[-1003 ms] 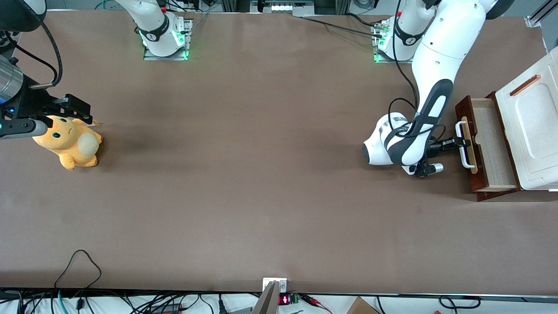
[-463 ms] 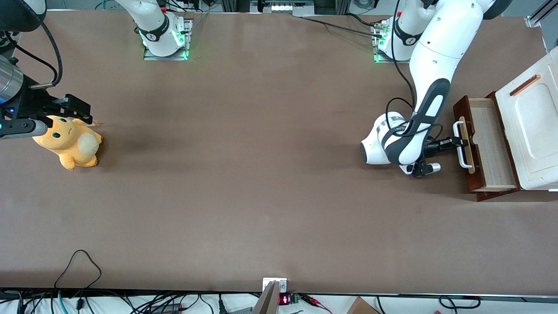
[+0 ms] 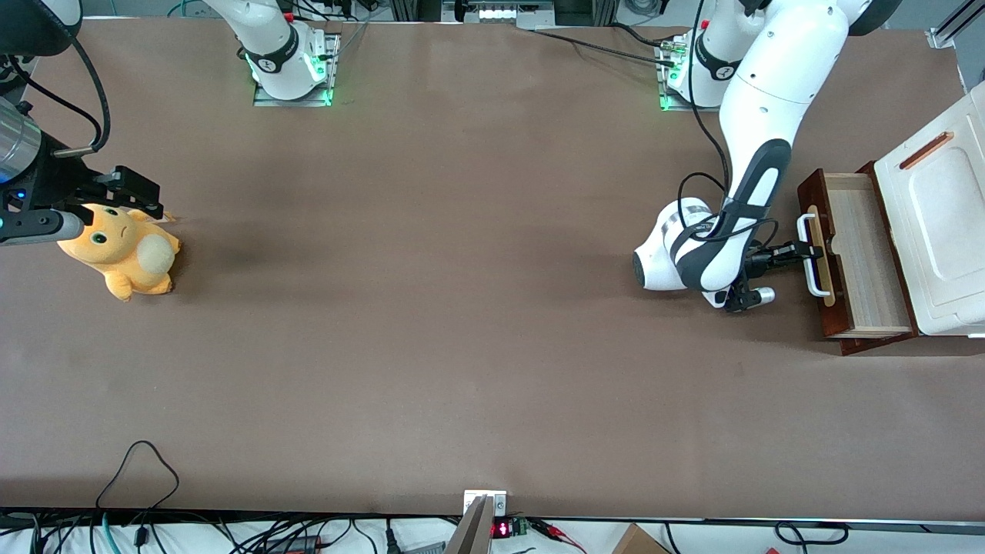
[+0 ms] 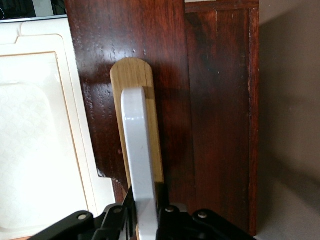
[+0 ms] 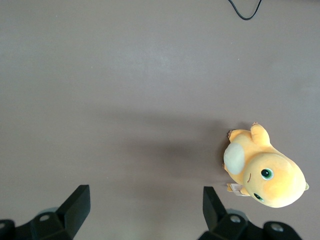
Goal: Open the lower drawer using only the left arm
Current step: 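Pull the handle with the left gripper, sliding the drawer outward, then open the left gripper and lift it away from the handle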
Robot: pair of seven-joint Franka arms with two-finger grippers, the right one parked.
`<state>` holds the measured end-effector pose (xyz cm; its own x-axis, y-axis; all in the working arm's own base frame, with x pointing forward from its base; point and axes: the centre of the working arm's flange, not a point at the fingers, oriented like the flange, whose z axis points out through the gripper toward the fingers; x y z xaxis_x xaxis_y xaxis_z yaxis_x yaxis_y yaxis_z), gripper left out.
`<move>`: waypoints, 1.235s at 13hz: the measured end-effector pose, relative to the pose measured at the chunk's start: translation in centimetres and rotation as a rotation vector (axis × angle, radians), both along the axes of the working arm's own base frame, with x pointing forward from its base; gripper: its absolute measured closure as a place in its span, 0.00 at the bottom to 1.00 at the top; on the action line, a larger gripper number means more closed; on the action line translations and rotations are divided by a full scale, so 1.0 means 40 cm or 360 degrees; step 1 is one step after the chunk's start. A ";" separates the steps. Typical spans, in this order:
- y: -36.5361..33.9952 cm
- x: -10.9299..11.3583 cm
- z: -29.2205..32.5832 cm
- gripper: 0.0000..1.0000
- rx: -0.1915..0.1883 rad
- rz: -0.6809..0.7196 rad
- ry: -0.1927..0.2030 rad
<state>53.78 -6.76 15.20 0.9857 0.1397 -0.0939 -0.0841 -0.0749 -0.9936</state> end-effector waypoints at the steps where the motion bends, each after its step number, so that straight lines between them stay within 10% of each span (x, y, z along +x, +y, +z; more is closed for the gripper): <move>1: -0.001 0.000 0.000 0.81 -0.0001 0.0001 -0.0001; 5: -0.037 -0.030 -0.004 0.78 -0.0008 0.0067 0.0030; 12: -0.069 -0.068 -0.035 0.06 0.0008 0.0084 0.0098; 16: -0.074 -0.064 -0.028 0.00 -0.0037 0.0143 0.0115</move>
<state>51.21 -9.73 14.08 0.9598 0.2243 -0.1686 -0.1473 -0.1086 -0.9831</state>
